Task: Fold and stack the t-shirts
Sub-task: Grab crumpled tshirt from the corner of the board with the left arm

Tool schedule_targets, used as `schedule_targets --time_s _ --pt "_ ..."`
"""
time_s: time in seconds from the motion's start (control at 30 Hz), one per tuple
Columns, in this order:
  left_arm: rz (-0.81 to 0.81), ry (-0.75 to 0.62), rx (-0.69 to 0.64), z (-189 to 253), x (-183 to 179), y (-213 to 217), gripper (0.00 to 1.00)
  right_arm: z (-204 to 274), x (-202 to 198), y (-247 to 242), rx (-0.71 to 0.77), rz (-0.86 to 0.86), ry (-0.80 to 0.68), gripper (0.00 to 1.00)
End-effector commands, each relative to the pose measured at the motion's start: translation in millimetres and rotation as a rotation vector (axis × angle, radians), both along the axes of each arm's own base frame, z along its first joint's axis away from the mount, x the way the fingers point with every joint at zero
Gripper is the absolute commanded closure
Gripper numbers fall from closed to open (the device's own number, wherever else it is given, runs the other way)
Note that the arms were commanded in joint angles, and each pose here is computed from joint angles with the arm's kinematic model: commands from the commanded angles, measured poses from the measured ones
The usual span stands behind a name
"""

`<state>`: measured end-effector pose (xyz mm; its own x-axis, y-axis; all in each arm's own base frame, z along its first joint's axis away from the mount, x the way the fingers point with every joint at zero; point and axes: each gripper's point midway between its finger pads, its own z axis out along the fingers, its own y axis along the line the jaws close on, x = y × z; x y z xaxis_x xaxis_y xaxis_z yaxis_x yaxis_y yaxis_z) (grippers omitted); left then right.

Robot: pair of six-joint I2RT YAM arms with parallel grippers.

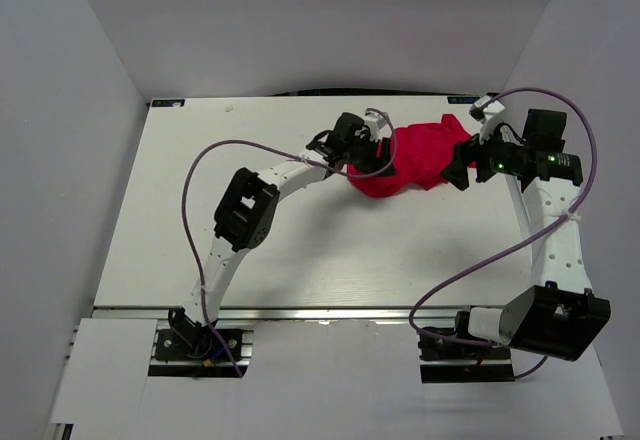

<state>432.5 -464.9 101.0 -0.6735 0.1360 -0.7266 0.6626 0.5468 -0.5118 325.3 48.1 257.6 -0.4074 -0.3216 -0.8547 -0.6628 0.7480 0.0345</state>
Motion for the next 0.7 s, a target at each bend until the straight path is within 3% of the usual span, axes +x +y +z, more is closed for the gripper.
schedule_targets --time_s 0.0,0.2,0.5,0.63,0.67 --pt "0.069 -0.196 0.049 24.1 31.1 -6.1 0.33 3.0 -4.1 5.8 0.046 0.023 -0.002 0.11" --pt "0.081 -0.262 0.119 2.5 42.4 -25.3 0.32 -1.7 -1.1 3.5 0.066 0.020 0.007 0.11" --pt "0.161 -0.316 0.286 -38.1 56.9 -10.2 0.33 -6.4 -5.4 4.3 0.097 0.021 0.016 0.11" --pt "0.162 -0.301 0.309 -50.0 54.9 -7.5 0.40 -6.6 -6.6 5.1 0.115 0.023 0.024 0.11" --pt "0.162 -0.298 0.314 -53.4 54.4 -6.7 0.48 -6.6 -6.3 5.1 0.120 0.021 0.027 0.11"
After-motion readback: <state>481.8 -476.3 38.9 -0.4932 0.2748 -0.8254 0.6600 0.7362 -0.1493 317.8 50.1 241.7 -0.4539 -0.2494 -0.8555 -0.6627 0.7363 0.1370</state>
